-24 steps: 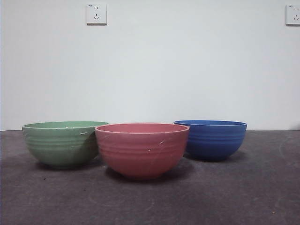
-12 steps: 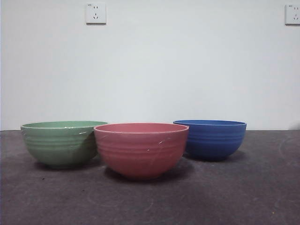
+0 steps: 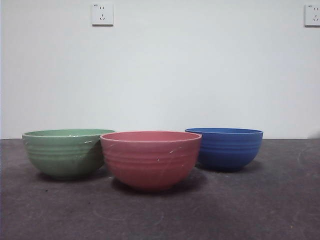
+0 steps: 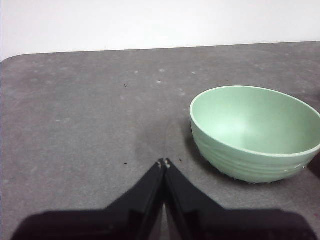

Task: Pick up the green bowl on the top,put the green bowl on the left,pick up the red bowl in the middle,put the red bowl on the right

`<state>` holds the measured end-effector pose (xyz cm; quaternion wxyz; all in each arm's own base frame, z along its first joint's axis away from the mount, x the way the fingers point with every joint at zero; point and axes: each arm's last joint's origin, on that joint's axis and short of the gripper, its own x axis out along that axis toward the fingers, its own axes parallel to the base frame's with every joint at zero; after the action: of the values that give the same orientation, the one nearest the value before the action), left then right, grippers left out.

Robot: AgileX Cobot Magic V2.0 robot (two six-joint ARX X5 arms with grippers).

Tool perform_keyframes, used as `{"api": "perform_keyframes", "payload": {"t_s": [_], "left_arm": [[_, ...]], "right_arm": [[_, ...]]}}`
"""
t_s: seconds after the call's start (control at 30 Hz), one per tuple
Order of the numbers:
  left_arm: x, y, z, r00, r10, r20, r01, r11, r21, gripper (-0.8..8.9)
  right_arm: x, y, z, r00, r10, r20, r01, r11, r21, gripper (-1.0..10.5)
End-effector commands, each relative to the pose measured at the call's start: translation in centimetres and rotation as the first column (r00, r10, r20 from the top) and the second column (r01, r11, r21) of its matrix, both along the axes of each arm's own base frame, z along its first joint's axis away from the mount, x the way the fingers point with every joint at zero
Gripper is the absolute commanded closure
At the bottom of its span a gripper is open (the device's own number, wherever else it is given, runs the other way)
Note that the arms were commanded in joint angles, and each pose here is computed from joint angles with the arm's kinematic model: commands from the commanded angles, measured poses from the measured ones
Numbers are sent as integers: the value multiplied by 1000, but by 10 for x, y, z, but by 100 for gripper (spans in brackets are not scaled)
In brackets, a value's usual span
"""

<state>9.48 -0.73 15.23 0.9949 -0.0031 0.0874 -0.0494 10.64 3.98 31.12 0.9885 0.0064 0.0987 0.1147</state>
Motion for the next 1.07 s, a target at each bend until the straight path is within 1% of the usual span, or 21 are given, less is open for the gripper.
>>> {"api": "perform_keyframes", "payload": {"t_s": [0.03, 0.63, 0.7, 0.77, 0.8, 0.87, 0.9, 0.97, 1.07], "left_arm": [[1, 0, -5, 1000, 6, -13, -6, 1000, -9, 817], [1, 0, -5, 1000, 6, -13, -6, 1000, -9, 817], [1, 0, -5, 1000, 6, -13, -6, 1000, -9, 817], [1, 0, -5, 1000, 6, -13, -6, 1000, -9, 817], [1, 0, -5, 1000, 6, -13, -6, 1000, -9, 817], [1, 0, -5, 1000, 6, -13, -6, 1000, -9, 817], [1, 0, -5, 1000, 6, -13, -6, 1000, -9, 817], [1, 0, -5, 1000, 7, -13, -7, 1000, -9, 817], [1, 0, -5, 1000, 7, -13, -7, 1000, -9, 817]], "right_arm": [[1, 0, -3, 1000, -5, -13, 5, 1000, 6, 941], [-1, -1, -11, 996, -7, -90, 5, 1000, -28, 942], [-4, -2, -11, 996, 5, -84, -12, 996, -84, 942], [-15, -9, -13, 997, -14, -78, 6, 994, -113, 942], [-20, -13, -16, 997, -27, -68, 19, 993, -114, 942], [-27, -19, -25, 999, -33, -39, 29, 996, -88, 942], [-29, -21, -31, 1000, -21, -23, 19, 997, -71, 942], [-30, -24, -50, 1000, 1, 15, -1, 999, -42, 942], [-26, -27, -82, 998, -9, 60, 11, 1000, -23, 942]]}}
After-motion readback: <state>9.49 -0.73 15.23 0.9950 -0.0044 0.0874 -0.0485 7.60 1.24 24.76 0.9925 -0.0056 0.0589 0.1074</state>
